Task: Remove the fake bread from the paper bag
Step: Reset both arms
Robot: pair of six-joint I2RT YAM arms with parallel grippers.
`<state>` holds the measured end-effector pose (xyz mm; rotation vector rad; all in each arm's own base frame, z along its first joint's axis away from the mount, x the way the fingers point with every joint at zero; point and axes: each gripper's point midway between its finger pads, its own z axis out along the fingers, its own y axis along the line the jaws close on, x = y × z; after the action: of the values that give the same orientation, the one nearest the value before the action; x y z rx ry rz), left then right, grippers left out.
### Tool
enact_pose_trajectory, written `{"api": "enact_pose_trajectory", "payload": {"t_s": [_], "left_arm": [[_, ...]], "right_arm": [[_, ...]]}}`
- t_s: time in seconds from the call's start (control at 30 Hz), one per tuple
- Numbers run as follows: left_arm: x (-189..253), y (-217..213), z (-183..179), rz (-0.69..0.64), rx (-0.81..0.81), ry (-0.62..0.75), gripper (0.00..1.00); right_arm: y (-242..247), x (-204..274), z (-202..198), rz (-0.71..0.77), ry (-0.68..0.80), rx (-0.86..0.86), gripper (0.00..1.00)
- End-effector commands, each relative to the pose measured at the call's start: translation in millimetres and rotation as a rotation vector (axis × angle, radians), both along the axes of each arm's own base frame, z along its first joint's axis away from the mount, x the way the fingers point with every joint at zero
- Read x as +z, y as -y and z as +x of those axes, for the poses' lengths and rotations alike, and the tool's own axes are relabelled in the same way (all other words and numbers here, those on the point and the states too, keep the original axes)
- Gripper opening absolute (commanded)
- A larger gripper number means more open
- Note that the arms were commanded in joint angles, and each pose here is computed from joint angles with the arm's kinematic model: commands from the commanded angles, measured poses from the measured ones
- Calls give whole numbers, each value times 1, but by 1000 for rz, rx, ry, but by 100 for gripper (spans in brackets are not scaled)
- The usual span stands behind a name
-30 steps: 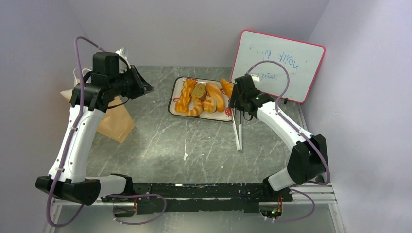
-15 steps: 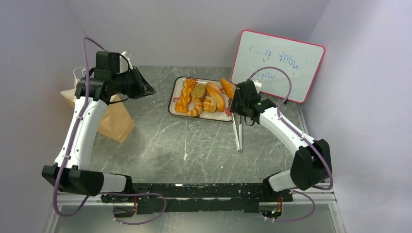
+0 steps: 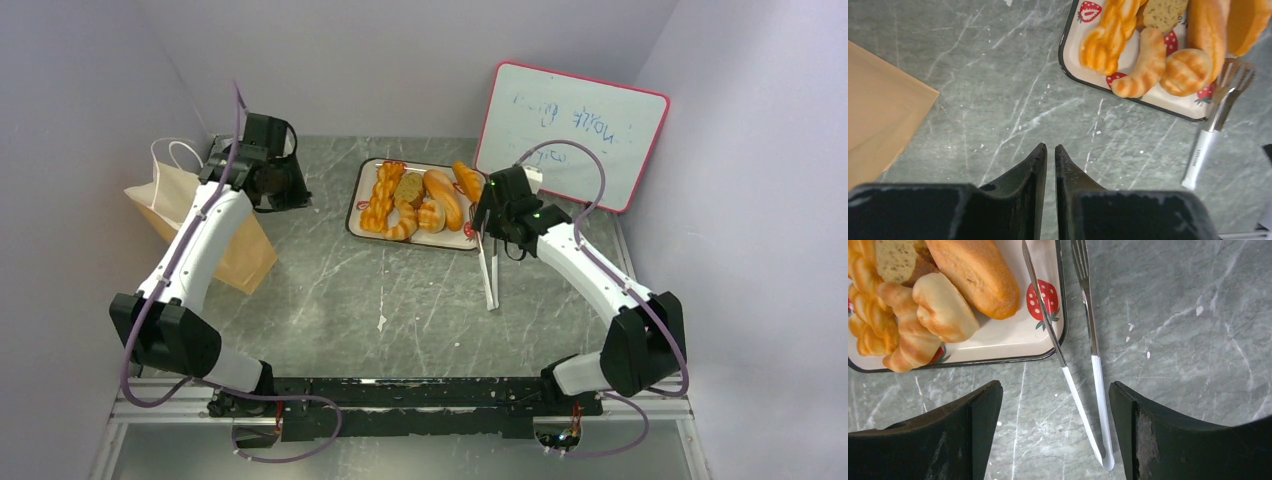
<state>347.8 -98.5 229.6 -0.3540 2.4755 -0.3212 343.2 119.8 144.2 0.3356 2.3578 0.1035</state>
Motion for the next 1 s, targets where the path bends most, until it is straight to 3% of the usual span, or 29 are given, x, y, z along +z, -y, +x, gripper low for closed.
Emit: {"api": "enact_pose_trajectory", "payload": {"t_s": [0.0,0.17,0.67,0.8,0.9,0.93,0.97], "left_arm": [[0,-8,11,158,11,86,7],[-10,-8,11,208,-11,118,7],[7,8,10,282,-98,309,7],[19,12,11,285,-114,364,39],[24,16,13,290,-125,389,94],[25,16,14,294,-128,394,100],[26,17,14,297,-128,401,99]], "right_arm": [[10,33,1,28,98,-69,79],[23,51,-3,23,158,-127,87],[41,62,-10,-54,178,-159,92],[42,63,-9,-59,191,-153,94],[43,63,-8,-64,189,-154,94],[43,63,-8,-65,191,-154,94],[43,64,-8,-67,194,-154,94]]}}
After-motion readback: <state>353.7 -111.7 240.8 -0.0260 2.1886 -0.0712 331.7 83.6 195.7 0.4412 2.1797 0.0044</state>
